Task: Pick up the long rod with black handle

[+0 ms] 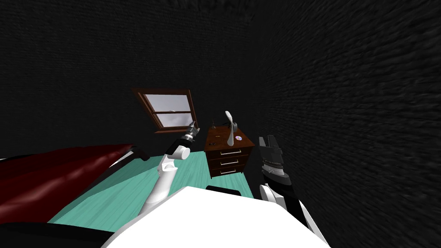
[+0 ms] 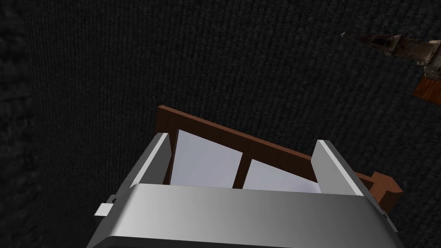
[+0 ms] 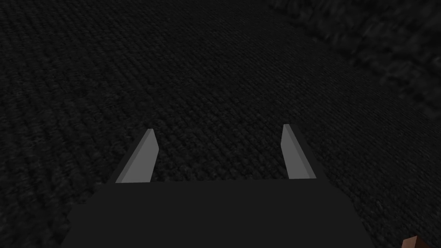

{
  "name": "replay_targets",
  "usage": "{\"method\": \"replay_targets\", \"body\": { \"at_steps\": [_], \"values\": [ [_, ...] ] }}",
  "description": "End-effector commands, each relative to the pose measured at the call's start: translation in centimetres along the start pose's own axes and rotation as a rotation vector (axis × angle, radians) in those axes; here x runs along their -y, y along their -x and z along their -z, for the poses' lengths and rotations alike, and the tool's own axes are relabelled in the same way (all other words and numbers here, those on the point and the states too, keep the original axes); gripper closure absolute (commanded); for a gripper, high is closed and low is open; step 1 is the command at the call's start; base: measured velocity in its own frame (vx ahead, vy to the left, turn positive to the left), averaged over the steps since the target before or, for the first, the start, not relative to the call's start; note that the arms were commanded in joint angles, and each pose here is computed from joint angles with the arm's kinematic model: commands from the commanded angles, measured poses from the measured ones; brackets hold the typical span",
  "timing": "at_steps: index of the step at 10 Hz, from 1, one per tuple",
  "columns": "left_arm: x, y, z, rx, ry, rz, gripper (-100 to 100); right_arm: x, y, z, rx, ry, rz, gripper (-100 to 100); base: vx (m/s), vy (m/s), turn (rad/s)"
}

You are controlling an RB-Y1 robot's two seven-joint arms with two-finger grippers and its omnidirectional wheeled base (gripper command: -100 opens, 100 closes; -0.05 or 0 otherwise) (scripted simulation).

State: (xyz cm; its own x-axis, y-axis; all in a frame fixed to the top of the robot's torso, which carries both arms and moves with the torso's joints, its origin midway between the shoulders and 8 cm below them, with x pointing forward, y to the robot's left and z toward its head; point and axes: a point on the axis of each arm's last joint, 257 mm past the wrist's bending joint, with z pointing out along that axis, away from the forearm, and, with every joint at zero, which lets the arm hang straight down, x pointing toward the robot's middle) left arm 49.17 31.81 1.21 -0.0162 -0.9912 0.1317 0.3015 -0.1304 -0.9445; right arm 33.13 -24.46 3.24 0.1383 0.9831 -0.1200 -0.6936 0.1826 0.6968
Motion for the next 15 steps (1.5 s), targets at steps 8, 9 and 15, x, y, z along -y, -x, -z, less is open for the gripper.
{"method": "replay_targets", "body": {
  "at_steps": [8,9,15],
  "values": [
    [-4.6,-0.1,-1.7,-0.017,0.210,0.076,-100,0.0,0.0,0.0,0.000,0.000,0.000,0,0.035,-0.030,0.007],
    [-5.1,0.0,-1.6,-0.015,0.230,0.075,-100,0.0,0.0,0.0,0.000,0.000,0.000,0,0.014,-0.019,0.001],
    [-8.4,-0.2,-1.9,-0.024,0.376,0.112,-100,0.0,0.0,0.0,0.000,0.000,0.000,0,0.024,-0.028,-0.001]
  ]
}}
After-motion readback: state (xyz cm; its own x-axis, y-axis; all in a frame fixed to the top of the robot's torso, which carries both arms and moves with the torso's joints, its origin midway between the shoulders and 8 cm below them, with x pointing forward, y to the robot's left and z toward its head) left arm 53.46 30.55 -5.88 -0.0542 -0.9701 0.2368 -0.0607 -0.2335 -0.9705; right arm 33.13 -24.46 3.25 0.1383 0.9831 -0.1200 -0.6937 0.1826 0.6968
